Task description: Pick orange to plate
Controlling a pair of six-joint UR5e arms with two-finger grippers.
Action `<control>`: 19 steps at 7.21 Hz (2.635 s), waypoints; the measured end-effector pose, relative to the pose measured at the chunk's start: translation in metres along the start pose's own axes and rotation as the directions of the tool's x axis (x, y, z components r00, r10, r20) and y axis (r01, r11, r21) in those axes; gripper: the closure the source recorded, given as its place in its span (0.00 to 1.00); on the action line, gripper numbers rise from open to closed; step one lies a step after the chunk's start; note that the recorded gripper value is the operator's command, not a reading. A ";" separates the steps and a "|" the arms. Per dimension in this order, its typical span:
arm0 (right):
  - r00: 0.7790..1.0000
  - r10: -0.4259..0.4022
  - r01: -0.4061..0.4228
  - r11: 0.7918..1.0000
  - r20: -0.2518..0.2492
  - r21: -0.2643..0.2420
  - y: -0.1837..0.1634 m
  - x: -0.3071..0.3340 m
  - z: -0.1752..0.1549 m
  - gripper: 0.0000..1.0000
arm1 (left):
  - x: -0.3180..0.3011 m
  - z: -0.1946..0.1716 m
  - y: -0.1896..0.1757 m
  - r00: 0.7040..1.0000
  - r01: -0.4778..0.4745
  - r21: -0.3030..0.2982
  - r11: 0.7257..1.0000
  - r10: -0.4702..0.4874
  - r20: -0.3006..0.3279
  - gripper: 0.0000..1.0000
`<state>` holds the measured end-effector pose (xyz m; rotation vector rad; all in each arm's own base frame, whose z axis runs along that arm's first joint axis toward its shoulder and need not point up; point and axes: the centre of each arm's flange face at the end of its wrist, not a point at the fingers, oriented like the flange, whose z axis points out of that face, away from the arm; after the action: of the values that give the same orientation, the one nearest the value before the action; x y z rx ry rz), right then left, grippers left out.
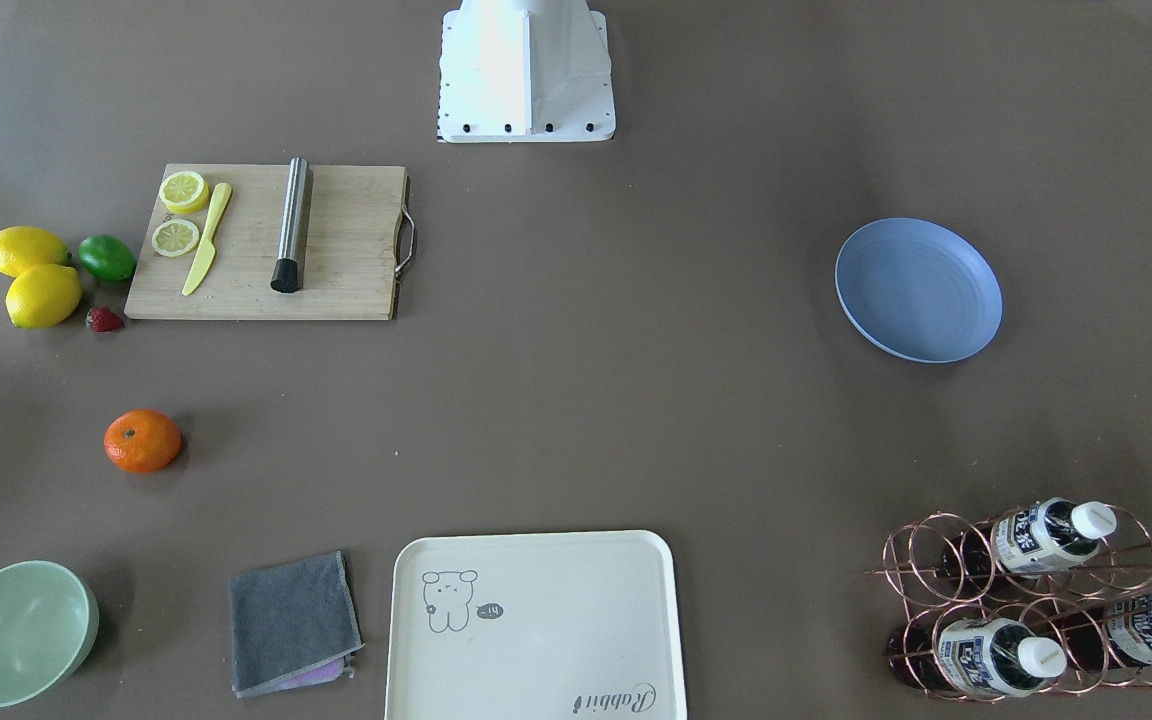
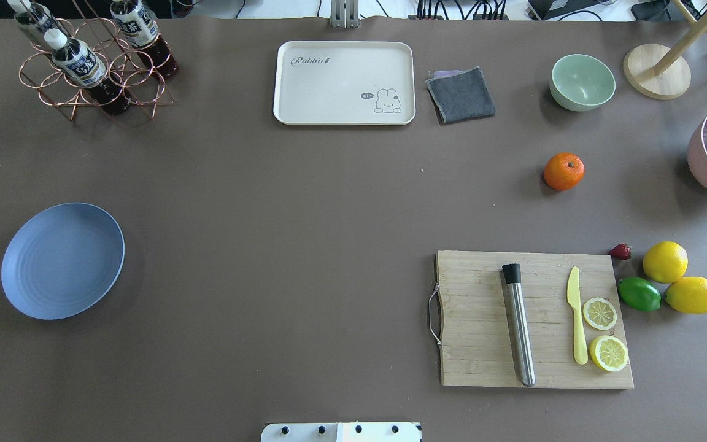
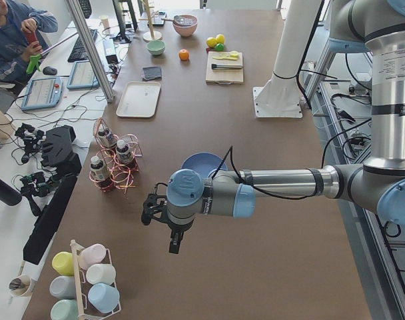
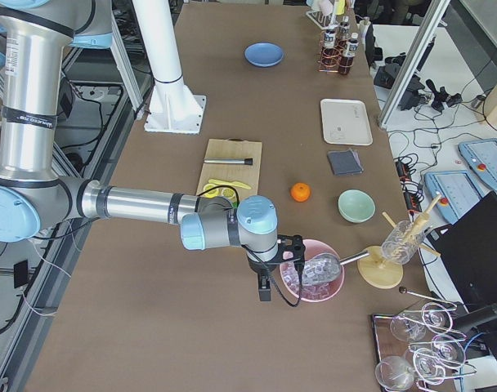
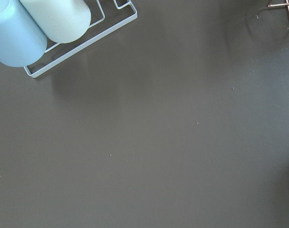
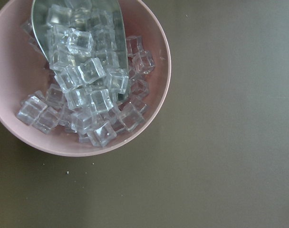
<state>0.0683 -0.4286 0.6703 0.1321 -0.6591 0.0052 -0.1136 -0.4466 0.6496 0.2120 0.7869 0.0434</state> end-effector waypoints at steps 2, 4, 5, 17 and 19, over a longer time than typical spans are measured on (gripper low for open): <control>1.000 -0.005 0.005 1.000 0.019 -0.004 0.002 -0.002 0.001 0.00 | 0.007 -0.008 -0.009 0.999 -0.051 0.051 0.997 0.050 0.007 0.02; 1.000 -0.010 0.010 1.000 0.024 -0.002 0.002 -0.003 0.001 0.00 | 0.015 -0.016 -0.018 0.990 -0.142 0.132 0.981 0.140 0.023 0.02; 0.999 -0.024 0.024 1.000 0.028 0.014 0.000 -0.005 0.000 0.00 | 0.016 -0.016 -0.019 0.985 -0.172 0.158 0.972 0.170 0.027 0.02; 0.961 -0.089 0.049 0.986 0.261 0.157 -0.010 -0.108 -0.002 0.00 | 0.182 0.186 0.026 0.961 -0.006 0.110 0.994 0.036 -0.273 0.03; 0.964 -0.089 0.049 0.986 0.252 0.159 -0.008 -0.107 -0.001 0.00 | 0.208 0.208 0.035 0.959 0.006 0.117 0.993 0.027 -0.282 0.14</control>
<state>-0.0152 -0.4326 0.6038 0.3061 -0.9150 -0.0297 0.1815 -0.4243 0.6543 0.3258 1.0753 0.0383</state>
